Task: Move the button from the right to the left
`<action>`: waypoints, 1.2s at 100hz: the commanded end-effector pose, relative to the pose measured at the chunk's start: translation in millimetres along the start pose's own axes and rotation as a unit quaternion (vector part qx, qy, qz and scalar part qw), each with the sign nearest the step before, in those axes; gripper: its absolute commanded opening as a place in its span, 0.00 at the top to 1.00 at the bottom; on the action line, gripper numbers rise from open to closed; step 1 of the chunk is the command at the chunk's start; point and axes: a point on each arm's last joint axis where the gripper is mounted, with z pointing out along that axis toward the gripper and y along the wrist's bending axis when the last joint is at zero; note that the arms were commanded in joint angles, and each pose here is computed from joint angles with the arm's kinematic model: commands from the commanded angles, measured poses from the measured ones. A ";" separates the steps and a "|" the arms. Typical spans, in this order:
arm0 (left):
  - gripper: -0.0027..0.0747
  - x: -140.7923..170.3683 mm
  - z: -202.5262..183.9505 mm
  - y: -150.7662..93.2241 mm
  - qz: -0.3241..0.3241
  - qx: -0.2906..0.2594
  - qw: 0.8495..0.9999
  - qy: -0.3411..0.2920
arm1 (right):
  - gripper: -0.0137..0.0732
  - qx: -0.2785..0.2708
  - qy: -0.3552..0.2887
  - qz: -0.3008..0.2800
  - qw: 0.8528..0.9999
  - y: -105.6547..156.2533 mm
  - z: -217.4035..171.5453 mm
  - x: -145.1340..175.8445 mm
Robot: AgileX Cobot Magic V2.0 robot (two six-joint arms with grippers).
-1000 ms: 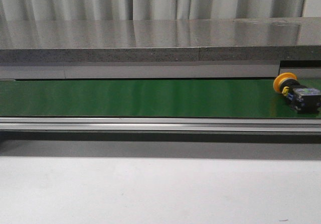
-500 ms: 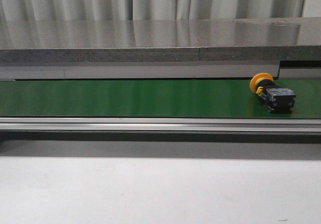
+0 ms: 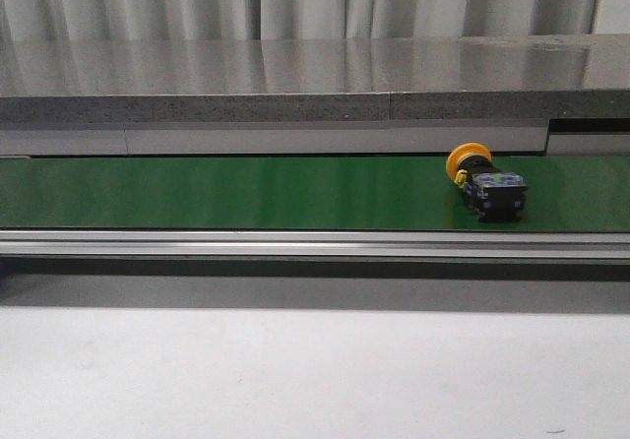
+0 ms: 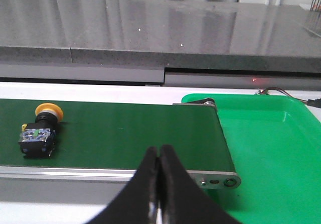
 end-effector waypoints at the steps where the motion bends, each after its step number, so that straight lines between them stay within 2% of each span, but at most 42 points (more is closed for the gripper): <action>1: 0.99 6.1 -0.6 -0.1 -0.007 0.000 0.999 -0.035 | 0.92 -0.001 -0.059 -0.002 0.998 0.3 -3.1 -15.1; 15: 0.99 5.2 -0.7 -0.1 -0.007 -0.001 0.999 -0.040 | 0.92 -0.001 -0.062 -0.002 0.998 0.3 -3.4 -15.5; 24: 0.99 -1.1 -1.5 0.3 -0.005 -0.002 0.998 -0.067 | 0.92 -0.001 -0.062 -0.002 0.998 0.3 -3.4 -15.5; 38: 0.99 -23.0 -1.8 0.6 -0.007 0.001 0.999 -0.043 | 0.92 -0.001 -0.062 -0.002 0.998 0.3 -3.4 -15.5; 54: 0.99 -56.8 4.1 1.2 -0.001 0.005 1.000 0.014 | 0.92 -0.001 -0.062 -0.002 0.998 0.3 -3.4 -15.5; 66: 0.99 -80.9 15.4 0.3 -0.021 0.014 0.997 0.074 | 0.92 -0.001 -0.062 -0.002 0.998 0.3 -3.4 -15.5; 83: 0.99 -97.3 44.1 -2.4 -0.041 0.029 0.981 0.189 | 0.92 -0.001 -0.062 -0.002 0.998 0.3 -3.4 -15.5; 100: 0.98 -106.2 74.3 -2.4 -0.025 0.034 0.972 0.231 | 0.92 -0.001 -0.062 -0.002 0.998 0.3 -3.4 -15.5; 105: 0.93 -107.4 83.0 -3.2 -0.017 0.040 0.970 0.238 | 0.92 -0.001 -0.062 -0.002 0.998 0.3 -3.4 -15.5; 110: 0.84 -108.7 91.1 -4.3 -0.022 0.045 0.968 0.245 | 0.92 -0.001 -0.062 -0.002 0.998 0.3 -3.4 -15.5; 115: 0.71 -111.3 99.8 -5.8 -0.029 0.052 0.966 0.252 | 0.92 -0.001 -0.062 -0.002 0.998 0.3 -3.4 -15.5; 120: 0.53 -112.6 107.9 -7.3 -0.029 0.061 0.963 0.262 | 0.92 -0.001 -0.062 -0.002 0.998 0.3 -3.4 -15.5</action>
